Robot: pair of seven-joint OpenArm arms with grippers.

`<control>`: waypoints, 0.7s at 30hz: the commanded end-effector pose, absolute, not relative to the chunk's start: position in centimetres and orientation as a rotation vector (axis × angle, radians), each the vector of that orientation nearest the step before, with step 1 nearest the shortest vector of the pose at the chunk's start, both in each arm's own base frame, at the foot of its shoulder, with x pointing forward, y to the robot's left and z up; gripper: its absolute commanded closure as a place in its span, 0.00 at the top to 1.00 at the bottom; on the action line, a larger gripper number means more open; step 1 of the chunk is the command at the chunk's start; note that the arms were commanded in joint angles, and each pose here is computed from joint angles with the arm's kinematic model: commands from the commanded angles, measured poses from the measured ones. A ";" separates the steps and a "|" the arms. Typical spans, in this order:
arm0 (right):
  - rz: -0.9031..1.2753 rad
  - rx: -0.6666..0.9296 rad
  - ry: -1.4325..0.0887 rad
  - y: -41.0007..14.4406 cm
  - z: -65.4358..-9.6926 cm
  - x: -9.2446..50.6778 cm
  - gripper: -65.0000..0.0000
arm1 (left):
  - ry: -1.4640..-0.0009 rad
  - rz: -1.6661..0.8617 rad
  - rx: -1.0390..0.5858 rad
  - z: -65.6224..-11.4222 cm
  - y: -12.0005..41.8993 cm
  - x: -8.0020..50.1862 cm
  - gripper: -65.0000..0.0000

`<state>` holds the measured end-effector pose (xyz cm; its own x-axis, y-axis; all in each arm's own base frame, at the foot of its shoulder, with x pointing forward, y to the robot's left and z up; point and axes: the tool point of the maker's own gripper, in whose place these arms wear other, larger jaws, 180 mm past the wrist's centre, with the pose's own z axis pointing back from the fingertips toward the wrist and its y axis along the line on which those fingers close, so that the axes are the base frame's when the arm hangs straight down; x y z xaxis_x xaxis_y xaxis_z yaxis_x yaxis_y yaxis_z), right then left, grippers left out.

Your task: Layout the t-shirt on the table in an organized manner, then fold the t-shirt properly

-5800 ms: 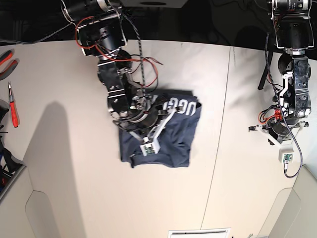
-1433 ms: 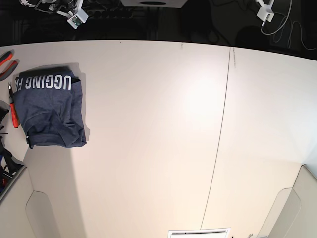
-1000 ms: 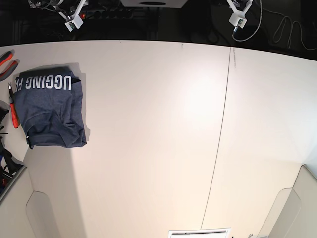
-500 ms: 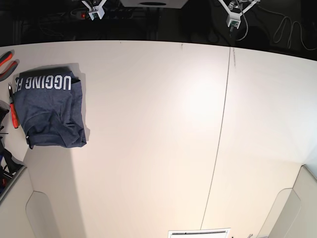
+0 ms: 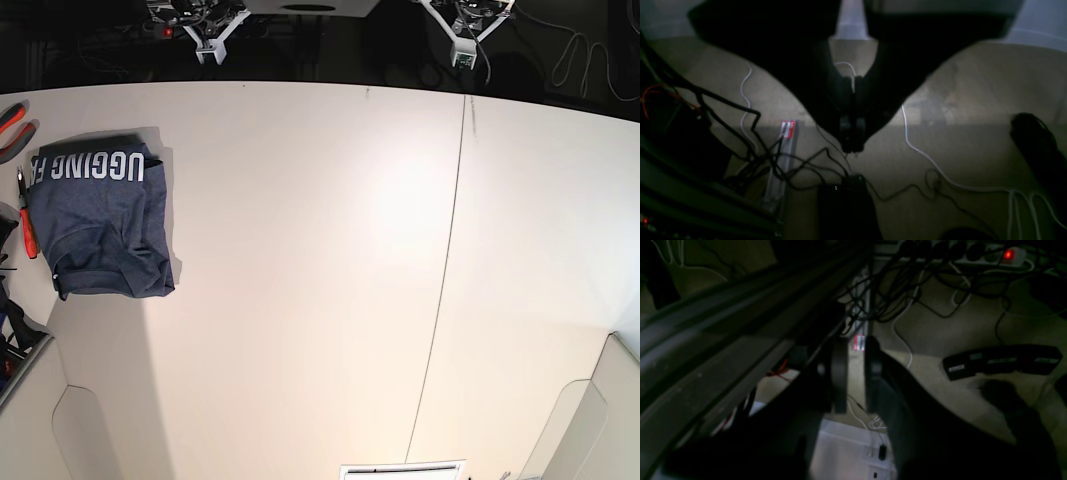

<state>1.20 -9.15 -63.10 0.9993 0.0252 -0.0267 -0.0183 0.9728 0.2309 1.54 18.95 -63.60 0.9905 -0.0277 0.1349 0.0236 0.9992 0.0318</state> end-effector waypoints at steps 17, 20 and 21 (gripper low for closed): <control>0.013 0.243 0.009 -8.4 -63.0 1.4 0.14 | -0.143 -0.021 -0.056 -63.9 15.4 2.2 0.00; 0.013 0.245 0.009 -8.3 -63.0 1.4 0.14 | -0.143 -0.021 -0.056 -63.9 15.4 2.2 0.00; 0.013 0.245 0.009 -8.3 -63.0 1.4 0.14 | -0.144 -0.021 -0.056 -63.9 15.4 2.3 0.00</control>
